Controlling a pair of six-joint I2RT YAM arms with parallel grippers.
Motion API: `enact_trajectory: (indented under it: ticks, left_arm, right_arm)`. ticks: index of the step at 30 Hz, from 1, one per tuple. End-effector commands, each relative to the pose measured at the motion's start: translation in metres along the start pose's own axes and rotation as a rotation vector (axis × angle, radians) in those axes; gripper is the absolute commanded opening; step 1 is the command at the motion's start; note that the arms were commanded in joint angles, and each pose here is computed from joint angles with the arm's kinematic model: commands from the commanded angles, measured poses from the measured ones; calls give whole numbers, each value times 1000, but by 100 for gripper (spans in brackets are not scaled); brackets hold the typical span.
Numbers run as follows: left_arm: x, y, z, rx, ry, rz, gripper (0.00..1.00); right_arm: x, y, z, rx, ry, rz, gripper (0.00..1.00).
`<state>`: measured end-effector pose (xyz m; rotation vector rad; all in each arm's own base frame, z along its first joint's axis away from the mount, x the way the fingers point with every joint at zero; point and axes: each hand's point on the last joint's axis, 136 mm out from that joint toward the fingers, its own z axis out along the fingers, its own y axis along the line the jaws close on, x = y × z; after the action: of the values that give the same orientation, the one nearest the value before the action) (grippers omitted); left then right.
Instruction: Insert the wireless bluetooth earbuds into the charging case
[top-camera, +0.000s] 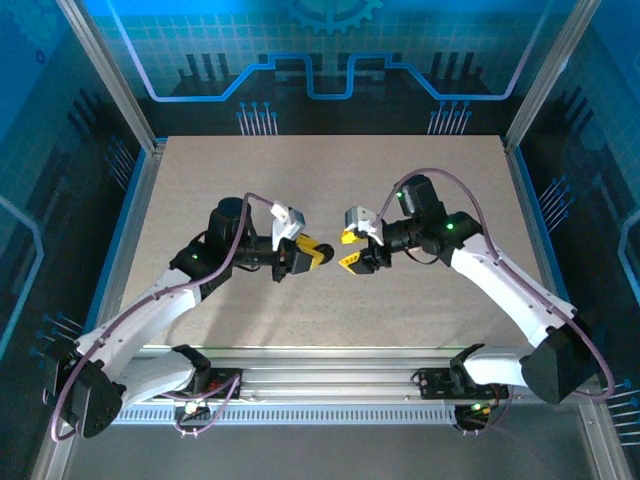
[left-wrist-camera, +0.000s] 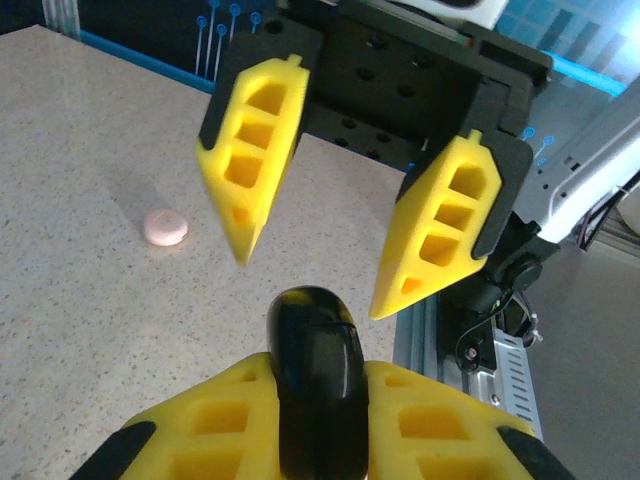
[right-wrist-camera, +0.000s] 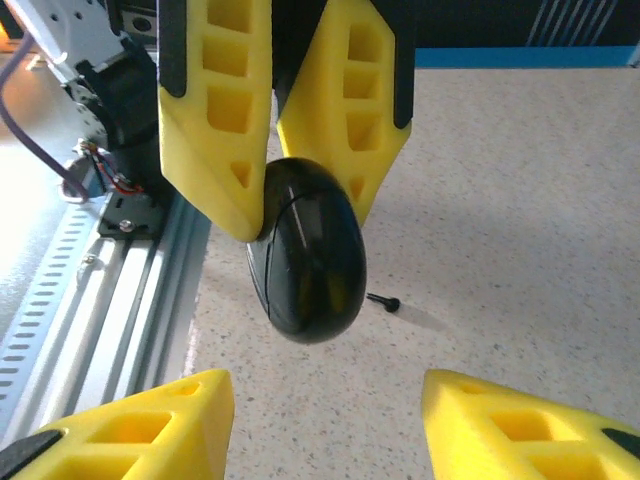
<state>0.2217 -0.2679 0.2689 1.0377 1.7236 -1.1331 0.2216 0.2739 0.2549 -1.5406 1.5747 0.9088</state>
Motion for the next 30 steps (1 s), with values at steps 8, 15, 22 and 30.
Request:
enact_trajectory:
  ticks: [8, 15, 22, 30]
  left_arm:
    - [-3, -18, -6, 69, -32, 90, 13]
    - [-3, -19, -7, 75, -40, 104, 13]
    - [7, -15, -8, 41, -8, 128, 41]
    - [26, -16, -12, 5, 50, 300, 49]
  right_arm:
    - [-20, 22, 16, -172, -13, -37, 45]
    - [-25, 25, 16, -212, -21, -51, 26]
    - [-20, 20, 15, -168, 39, -65, 15]
    - [8, 17, 14, -43, 262, -196, 14]
